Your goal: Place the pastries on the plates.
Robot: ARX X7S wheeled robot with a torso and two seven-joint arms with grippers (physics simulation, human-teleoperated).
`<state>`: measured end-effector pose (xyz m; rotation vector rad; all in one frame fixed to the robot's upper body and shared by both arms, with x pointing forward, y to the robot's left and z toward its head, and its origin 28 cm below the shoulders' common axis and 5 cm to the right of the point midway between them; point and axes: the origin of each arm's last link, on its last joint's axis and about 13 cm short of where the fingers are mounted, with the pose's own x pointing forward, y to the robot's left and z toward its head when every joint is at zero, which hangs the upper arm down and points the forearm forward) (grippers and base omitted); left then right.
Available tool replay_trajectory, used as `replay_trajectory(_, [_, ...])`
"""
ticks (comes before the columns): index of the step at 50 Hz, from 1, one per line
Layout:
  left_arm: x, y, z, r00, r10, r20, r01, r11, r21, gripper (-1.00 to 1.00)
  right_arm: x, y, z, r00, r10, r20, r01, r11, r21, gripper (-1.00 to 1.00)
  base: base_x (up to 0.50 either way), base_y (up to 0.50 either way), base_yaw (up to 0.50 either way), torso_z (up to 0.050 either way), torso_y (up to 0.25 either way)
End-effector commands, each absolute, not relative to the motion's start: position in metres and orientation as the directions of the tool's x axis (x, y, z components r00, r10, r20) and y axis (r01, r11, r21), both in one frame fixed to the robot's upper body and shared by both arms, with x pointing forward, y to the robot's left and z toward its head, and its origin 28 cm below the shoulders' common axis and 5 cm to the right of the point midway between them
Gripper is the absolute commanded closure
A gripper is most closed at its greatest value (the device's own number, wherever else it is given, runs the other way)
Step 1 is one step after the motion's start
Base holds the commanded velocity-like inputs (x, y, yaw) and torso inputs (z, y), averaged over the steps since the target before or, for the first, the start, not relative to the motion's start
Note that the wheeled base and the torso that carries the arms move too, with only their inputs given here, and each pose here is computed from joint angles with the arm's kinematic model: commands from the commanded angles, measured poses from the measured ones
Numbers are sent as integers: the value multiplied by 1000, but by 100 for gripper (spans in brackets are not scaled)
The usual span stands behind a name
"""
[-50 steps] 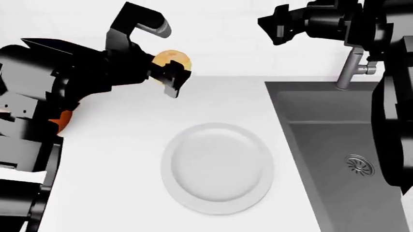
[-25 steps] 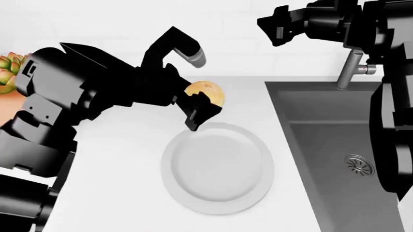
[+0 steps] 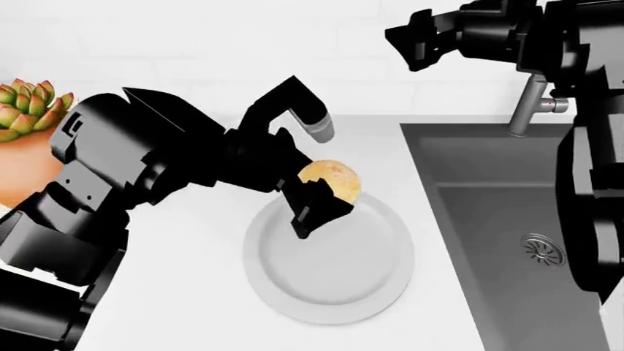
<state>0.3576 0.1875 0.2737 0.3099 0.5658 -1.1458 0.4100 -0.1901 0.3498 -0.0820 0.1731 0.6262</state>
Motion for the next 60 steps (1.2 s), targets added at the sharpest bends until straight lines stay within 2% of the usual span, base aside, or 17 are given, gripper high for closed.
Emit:
replay_trajectory(1, [353,174,255,211,-779,-591,932,342,-118,100,411,-189,348,789,584,-192,-599,800,-28,-100,0,0,0,0,0])
replay_trajectory(28, [353,174,233,192,-746,-638,927,351,-131,100,409,-189,345,787,588,-187,-601,799,-15,-100,0,0,0,0,0])
replay_trajectory(34, [357,177,231,222,-722,-655,920,377,-103,100,409,-189,343,786,590,-186,-602,799,-9,-100,0,0,0,0,0])
replay_trajectory(48, [358,176,228,227,-717,-659,919,383,-99,100,409,-189,342,784,591,-188,-603,798,-7,-100,0,0,0,0,0])
replay_trajectory(49, [358,176,228,228,-717,-659,919,382,-98,-100,408,-189,342,784,592,-189,-603,797,-6,-100,0,0,0,0,0])
replay_trajectory(60, [356,175,230,234,-725,-647,925,372,-83,-100,408,-189,342,781,594,-191,-606,796,-4,-100,0,0,0,0,0])
